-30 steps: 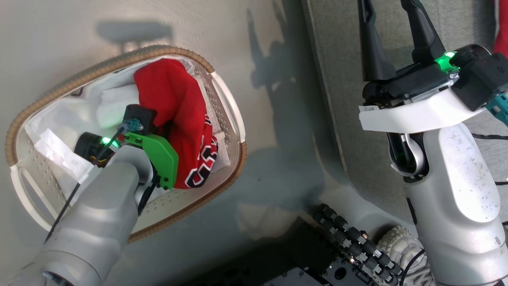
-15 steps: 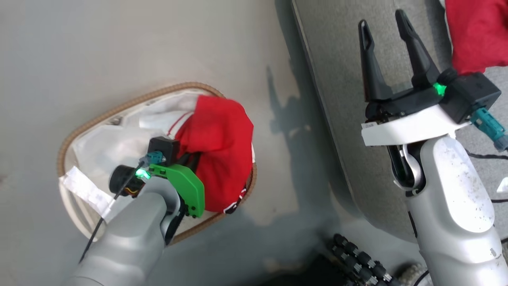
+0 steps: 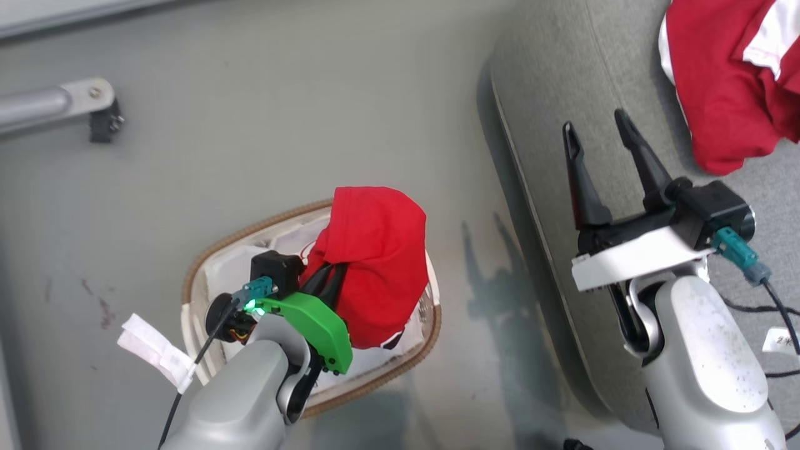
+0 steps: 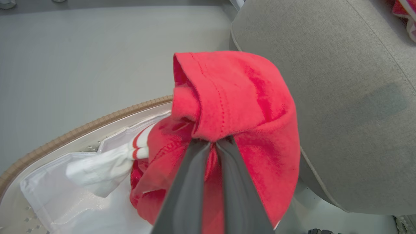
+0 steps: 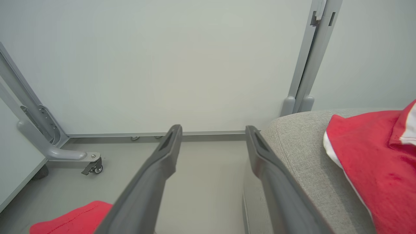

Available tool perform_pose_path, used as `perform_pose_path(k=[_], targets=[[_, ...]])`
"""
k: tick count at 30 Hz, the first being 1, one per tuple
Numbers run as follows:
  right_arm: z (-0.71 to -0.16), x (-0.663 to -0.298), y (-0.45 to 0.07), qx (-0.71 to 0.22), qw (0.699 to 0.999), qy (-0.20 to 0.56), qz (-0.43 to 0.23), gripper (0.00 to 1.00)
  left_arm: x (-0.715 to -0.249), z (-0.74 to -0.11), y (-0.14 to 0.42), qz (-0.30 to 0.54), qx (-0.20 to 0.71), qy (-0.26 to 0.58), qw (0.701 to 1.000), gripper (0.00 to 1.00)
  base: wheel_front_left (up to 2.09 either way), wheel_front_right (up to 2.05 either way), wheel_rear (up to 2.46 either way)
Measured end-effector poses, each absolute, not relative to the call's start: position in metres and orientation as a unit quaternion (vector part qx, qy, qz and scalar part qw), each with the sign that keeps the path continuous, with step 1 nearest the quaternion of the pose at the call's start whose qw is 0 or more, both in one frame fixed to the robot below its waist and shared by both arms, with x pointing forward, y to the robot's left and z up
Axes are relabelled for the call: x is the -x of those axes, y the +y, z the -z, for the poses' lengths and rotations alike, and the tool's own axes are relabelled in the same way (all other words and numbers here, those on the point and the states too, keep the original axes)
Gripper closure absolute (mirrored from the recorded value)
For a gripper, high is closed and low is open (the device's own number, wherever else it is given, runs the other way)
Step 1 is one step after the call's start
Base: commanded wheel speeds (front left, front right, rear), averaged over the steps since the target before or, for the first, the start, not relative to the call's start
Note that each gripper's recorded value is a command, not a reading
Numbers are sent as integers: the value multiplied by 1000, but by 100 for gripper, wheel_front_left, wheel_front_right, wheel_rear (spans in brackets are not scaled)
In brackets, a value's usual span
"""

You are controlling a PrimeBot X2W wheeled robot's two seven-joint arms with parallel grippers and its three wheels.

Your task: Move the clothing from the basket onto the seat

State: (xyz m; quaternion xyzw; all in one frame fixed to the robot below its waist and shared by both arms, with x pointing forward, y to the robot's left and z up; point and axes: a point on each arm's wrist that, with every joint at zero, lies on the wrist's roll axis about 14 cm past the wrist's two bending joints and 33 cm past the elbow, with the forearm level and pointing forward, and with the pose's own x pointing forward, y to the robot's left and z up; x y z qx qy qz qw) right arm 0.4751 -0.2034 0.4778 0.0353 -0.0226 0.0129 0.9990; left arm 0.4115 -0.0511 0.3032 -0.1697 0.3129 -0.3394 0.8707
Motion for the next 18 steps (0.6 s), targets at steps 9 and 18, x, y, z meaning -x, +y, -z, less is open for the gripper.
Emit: perform_pose_path(k=[9,18], targets=[[-500,-452,-188,-45,998,-40,-28,0,-438,-394,-35,319,184,181,912,100,0,0,0],[-513,-427,-164,-55,996,-49,-59,0,-452,-493,-18,308,184,38,933,100,0,0,0]])
